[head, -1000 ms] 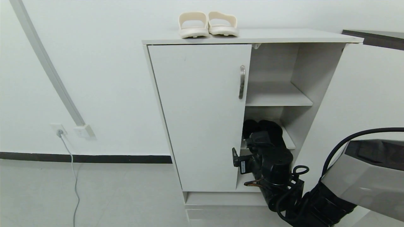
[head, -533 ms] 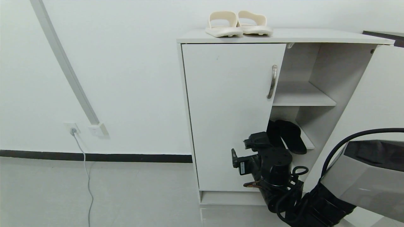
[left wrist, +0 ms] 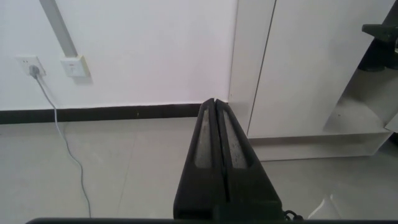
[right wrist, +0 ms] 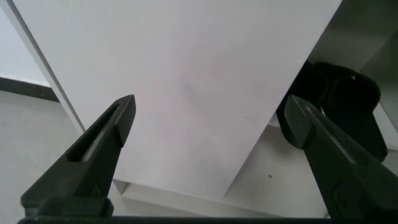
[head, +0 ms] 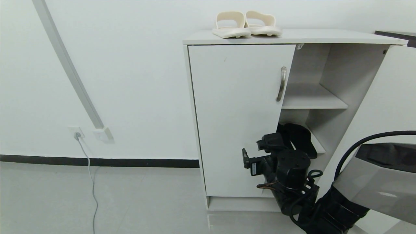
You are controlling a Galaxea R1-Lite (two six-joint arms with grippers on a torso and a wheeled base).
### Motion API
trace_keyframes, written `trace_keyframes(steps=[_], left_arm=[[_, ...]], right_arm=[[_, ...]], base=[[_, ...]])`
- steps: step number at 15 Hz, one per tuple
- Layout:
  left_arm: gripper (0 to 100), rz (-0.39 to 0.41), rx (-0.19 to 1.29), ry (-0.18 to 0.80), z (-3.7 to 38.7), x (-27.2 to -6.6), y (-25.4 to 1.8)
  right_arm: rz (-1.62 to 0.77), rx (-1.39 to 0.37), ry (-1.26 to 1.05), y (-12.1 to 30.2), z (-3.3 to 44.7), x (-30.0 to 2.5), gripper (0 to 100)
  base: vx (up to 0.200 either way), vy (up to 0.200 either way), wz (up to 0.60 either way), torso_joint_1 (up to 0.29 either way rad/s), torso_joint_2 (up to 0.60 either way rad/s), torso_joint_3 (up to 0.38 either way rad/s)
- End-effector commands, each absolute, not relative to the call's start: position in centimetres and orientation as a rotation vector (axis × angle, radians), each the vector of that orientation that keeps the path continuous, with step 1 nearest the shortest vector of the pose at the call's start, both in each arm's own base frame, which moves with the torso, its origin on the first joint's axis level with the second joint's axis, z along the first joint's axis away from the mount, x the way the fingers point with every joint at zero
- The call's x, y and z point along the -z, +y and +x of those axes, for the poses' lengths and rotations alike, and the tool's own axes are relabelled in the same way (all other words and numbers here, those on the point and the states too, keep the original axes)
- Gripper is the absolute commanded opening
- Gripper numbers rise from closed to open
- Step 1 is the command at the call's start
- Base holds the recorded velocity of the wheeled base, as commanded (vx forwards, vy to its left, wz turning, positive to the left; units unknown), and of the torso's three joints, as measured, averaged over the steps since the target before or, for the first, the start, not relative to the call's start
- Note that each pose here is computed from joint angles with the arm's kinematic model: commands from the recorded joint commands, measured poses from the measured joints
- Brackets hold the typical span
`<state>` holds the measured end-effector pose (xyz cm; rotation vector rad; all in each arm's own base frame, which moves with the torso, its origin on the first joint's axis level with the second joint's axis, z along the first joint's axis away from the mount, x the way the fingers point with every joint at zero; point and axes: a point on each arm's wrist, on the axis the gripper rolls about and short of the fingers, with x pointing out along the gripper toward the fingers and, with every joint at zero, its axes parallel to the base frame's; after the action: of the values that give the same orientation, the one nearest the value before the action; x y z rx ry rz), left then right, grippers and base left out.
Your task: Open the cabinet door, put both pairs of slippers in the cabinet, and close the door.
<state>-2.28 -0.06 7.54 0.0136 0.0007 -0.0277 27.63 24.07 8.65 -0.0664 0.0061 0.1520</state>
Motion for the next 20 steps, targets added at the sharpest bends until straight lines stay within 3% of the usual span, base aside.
trace_keyframes(steps=[1, 13, 20], left_arm=[[0, 0.014, 0.028, 0.003, -2.27, -7.54, -0.06], [0, 0.014, 0.028, 0.001, -2.27, -7.55, -0.06], [0, 0.012, 0.028, 0.003, -2.27, -7.54, -0.06]], right_arm=[[-0.08, -0.152, 0.013, 23.94, 27.63, -8.24, 100], [-0.103, -0.186, 0.014, 23.86, 27.37, -7.65, 100], [-0.104, -0.187, 0.016, 23.83, 27.34, -7.59, 100]], base=[[0.0, 0.0, 0.0, 0.0, 0.0, 0.0], [0.0, 0.0, 0.0, 0.0, -0.01, -0.004], [0.0, 0.0, 0.0, 0.03, -0.37, -0.334]])
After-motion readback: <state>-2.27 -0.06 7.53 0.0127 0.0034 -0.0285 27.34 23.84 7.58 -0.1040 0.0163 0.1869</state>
